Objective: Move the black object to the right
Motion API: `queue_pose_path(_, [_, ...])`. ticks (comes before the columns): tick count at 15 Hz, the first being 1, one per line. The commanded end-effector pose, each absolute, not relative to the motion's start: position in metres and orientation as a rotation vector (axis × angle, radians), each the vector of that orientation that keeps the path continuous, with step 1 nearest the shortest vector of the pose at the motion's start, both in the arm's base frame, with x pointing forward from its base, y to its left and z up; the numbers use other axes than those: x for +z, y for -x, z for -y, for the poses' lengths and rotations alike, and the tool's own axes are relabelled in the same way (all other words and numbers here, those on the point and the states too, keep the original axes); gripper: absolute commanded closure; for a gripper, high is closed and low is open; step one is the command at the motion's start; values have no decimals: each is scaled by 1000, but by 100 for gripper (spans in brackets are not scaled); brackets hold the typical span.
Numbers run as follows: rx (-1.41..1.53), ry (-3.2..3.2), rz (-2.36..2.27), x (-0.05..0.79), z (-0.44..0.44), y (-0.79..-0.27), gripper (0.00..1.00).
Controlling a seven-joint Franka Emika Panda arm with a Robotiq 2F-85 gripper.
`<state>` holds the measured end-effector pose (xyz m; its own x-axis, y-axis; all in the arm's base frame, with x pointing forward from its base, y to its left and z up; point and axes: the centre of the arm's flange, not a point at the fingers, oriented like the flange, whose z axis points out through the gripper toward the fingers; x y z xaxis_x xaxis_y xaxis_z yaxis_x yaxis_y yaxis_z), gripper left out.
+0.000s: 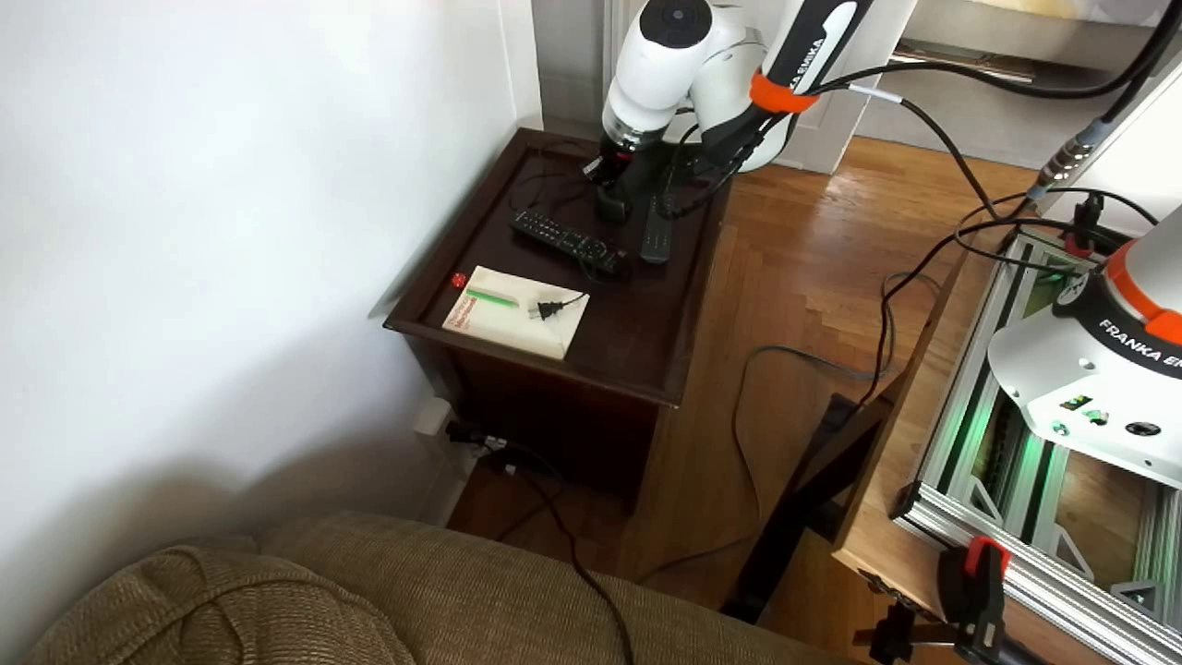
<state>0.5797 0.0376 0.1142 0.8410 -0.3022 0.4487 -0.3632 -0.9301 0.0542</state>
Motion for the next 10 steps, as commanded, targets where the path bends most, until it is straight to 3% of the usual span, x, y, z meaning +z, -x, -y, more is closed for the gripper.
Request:
queue_pose_path(1, [699, -2893, 532, 103, -38, -577, 100])
queue_pose_path(10, [663, -2885, 516, 90, -29, -570, 100])
